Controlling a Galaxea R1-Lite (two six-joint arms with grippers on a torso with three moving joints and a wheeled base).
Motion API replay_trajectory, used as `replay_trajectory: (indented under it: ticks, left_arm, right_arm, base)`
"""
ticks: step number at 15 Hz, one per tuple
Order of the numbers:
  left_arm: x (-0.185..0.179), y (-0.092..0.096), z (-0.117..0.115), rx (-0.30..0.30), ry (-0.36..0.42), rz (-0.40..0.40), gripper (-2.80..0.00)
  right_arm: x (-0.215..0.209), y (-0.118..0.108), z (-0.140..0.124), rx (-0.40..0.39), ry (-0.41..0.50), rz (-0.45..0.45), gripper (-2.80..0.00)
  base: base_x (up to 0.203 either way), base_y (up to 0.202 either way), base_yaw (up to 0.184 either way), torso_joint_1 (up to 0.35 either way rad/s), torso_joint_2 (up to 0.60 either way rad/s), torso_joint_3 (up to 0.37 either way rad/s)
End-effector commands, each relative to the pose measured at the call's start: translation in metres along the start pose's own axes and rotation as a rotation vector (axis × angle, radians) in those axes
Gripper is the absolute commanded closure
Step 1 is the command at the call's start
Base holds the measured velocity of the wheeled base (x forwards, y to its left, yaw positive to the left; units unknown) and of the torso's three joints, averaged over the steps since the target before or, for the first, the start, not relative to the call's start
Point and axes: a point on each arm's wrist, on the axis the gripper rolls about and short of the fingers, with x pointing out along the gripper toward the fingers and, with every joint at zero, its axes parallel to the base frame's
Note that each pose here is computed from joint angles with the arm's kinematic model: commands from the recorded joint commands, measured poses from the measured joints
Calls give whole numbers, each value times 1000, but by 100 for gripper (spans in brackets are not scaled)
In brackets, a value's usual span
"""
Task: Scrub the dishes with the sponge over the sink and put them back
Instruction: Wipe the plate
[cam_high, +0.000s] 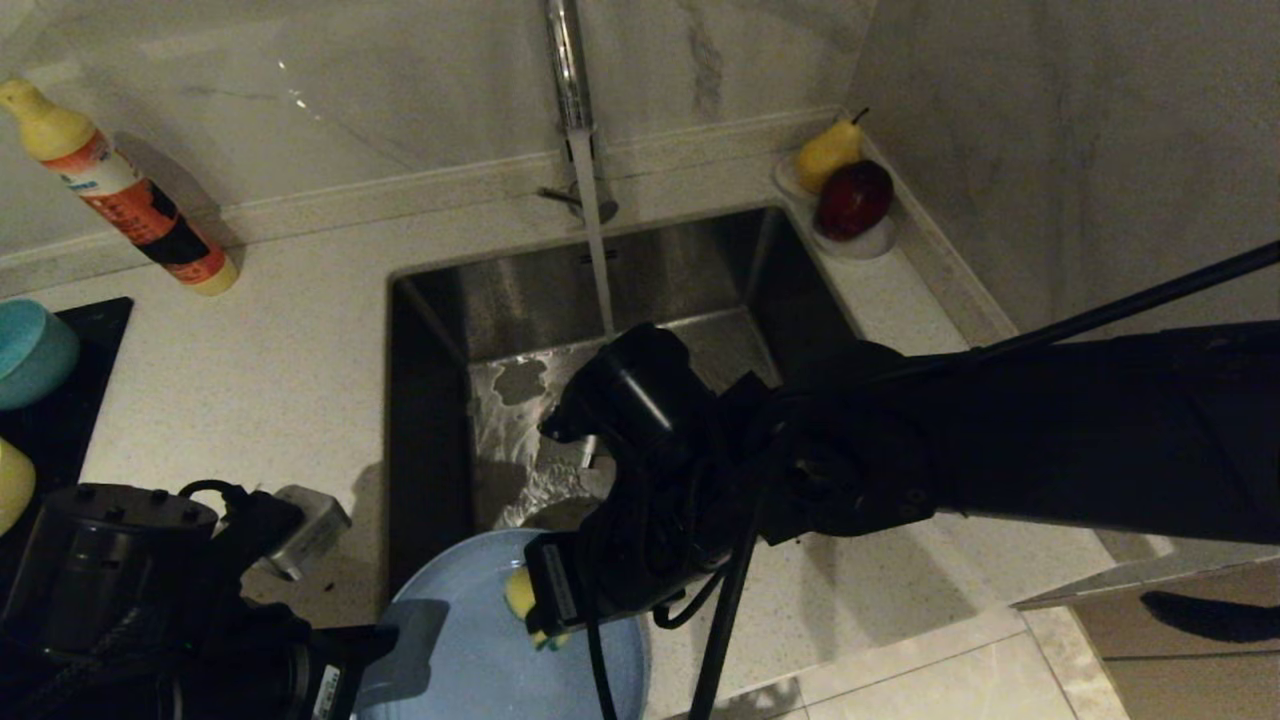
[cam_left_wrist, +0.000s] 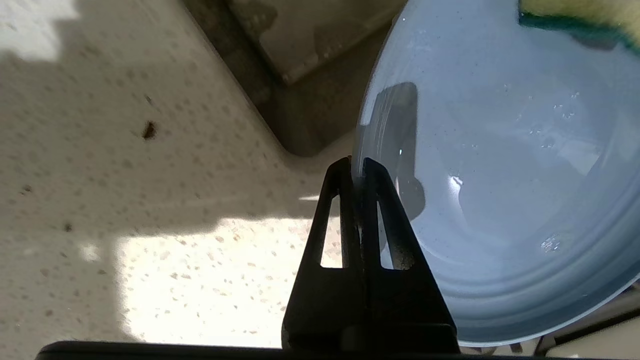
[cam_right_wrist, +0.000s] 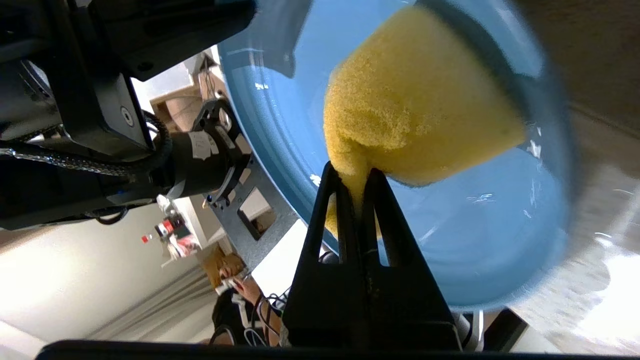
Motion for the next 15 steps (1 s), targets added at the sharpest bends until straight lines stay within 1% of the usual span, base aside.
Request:
replay_trajectory:
  ticks: [1, 7, 11, 13, 15]
  left_arm:
    - [0, 0, -1, 0, 2, 0, 0]
    - [0, -1, -4, 0, 8, -4, 0]
    - [-1, -1, -7, 0, 13, -4, 0]
    - [-1, -1, -7, 0, 11, -4, 0]
    - [-4, -1, -8, 0, 3, -4, 0]
  right_arm:
    - [13, 4, -2, -7, 24, 5, 0]
    - [22, 30, -14, -60, 49, 44, 0]
    - [18, 40, -8, -80, 19, 71, 0]
    - [20, 37, -6, -79, 12, 69, 0]
    - [34, 26, -7, -58, 31, 31, 0]
  base:
    - [0, 0, 0, 0, 0, 0]
    - [0, 0, 0, 0, 0, 0]
    - [0, 0, 0, 0, 0, 0]
    - [0, 0, 0, 0, 0, 0]
    - [0, 0, 0, 0, 0, 0]
